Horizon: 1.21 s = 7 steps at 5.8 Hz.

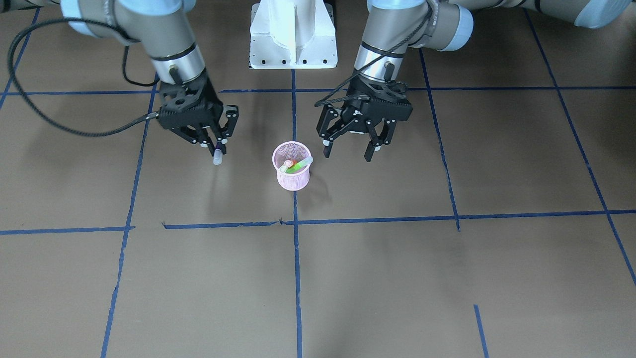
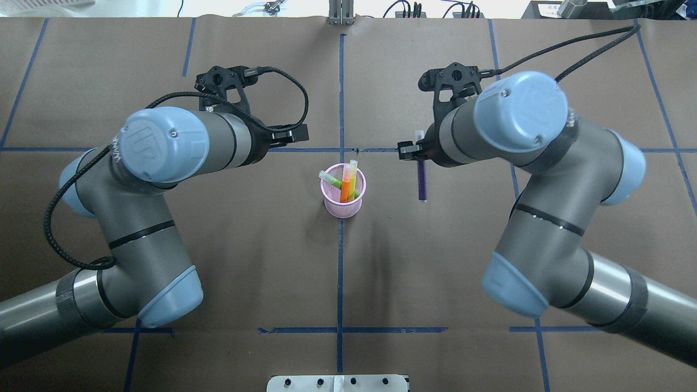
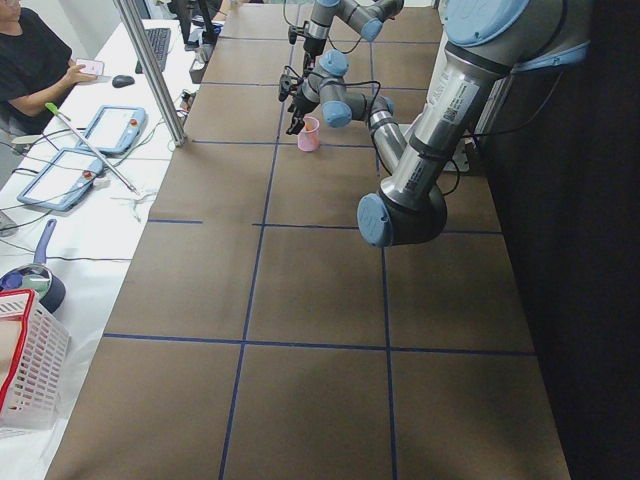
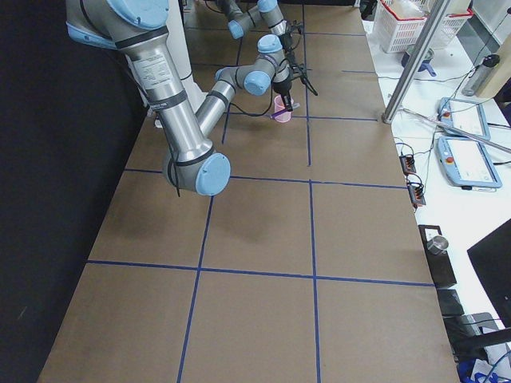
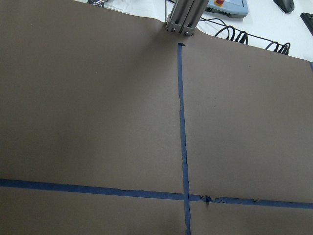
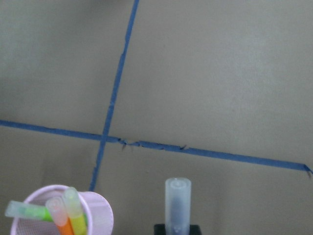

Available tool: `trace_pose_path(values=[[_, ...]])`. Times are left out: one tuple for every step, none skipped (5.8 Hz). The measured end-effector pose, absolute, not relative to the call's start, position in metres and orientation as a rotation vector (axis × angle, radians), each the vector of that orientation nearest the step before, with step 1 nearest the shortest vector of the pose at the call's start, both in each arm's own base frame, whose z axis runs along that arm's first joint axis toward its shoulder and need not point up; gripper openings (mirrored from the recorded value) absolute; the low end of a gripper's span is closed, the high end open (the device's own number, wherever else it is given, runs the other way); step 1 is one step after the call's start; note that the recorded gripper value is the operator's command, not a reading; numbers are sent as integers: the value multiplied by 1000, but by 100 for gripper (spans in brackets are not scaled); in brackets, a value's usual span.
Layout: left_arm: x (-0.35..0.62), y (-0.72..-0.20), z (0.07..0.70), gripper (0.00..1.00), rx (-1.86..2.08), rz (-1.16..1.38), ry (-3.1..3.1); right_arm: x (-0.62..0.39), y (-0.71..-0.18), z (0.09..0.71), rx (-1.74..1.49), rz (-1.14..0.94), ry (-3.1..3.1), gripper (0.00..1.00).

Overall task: Collect pens into pen holder
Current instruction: 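Carry the purple marker with the right gripper and drop it into the holder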

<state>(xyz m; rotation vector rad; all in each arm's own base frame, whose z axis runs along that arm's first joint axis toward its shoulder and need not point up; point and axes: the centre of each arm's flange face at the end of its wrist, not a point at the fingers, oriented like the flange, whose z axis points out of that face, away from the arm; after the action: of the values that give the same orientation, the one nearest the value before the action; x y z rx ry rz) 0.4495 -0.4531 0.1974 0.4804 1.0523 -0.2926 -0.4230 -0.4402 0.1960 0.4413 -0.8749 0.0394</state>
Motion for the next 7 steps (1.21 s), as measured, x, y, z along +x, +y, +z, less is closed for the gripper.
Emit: trace_pose_path(values=[[446, -452, 216, 96, 487, -258, 1050, -439, -426, 178, 551, 98, -893, 0], [443, -452, 229, 96, 490, -227, 1036, -454, -411, 164, 654, 156, -914, 0], [441, -452, 239, 96, 488, -217, 1023, -468, -396, 154, 730, 207, -923, 0], [441, -452, 243, 96, 486, -214, 1017, -485, -381, 148, 803, 247, -904, 0], [441, -453, 245, 96, 485, -215, 1014, -503, -374, 145, 857, 273, -872, 1], [441, -454, 246, 96, 485, -216, 1011, -520, -375, 142, 879, 289, -849, 2], [441, -454, 247, 96, 485, -217, 1010, -533, -377, 140, 885, 298, -835, 4]])
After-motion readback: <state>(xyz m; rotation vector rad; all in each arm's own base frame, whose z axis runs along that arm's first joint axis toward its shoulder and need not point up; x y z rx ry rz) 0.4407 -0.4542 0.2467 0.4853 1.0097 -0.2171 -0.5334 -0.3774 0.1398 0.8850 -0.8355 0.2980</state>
